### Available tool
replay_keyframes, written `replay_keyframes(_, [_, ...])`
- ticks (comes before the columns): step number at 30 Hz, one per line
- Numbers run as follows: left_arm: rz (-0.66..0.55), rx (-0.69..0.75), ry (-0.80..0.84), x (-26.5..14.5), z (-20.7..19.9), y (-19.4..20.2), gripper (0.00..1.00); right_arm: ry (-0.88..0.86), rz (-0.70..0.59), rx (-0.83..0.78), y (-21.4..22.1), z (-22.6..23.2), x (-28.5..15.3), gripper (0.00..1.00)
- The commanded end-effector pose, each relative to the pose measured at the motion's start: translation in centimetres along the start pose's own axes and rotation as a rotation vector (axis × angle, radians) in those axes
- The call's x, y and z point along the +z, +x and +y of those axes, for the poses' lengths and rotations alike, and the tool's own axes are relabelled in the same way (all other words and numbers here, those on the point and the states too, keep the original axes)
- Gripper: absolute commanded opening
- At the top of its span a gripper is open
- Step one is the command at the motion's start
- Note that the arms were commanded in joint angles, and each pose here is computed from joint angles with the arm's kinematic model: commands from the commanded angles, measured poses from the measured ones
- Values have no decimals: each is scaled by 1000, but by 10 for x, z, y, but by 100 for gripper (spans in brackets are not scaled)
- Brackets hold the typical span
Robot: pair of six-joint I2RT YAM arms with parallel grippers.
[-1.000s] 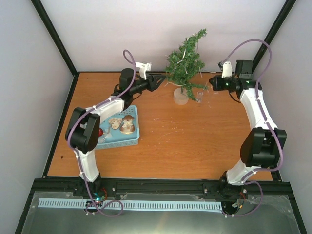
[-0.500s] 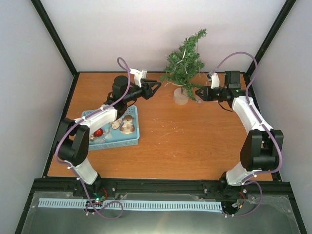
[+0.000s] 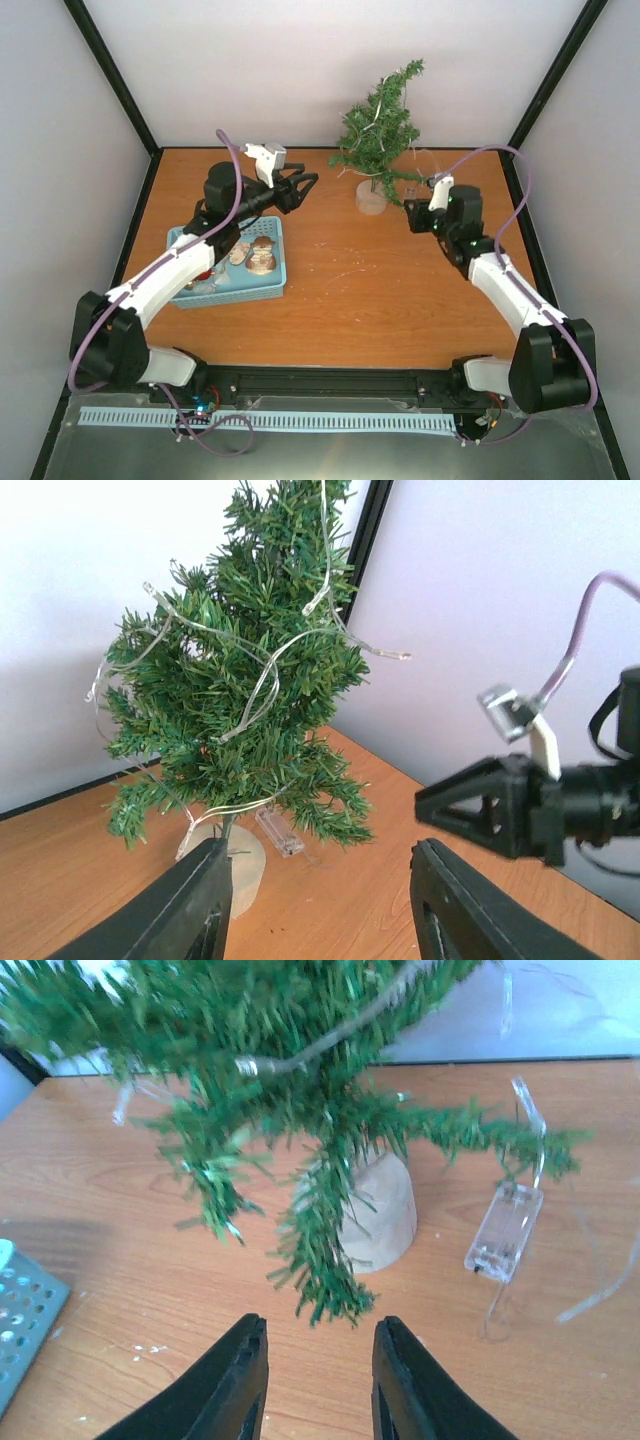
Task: Decorate the small christmas tree
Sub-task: Wrap the decoration item around the Christmas tree.
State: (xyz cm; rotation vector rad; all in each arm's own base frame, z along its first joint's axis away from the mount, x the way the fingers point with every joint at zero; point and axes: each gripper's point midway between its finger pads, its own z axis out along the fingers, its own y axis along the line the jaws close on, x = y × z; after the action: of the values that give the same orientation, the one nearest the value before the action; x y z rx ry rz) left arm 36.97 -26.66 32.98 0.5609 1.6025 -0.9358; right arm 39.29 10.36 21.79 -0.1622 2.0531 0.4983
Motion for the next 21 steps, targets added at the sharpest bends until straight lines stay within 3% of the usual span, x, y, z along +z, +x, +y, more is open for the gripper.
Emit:
replay_keyframes(1, [48, 29, -49, -17, -5, 0, 50, 179, -194, 38, -7, -28, 8, 32])
replay_keyframes(8, [56, 68, -35, -53, -31, -13, 54, 306, -133, 29, -1, -71, 45, 34])
replay_keyframes(21, [18, 143, -57, -93, -50, -18, 58, 230, -86, 31, 15, -87, 95, 40])
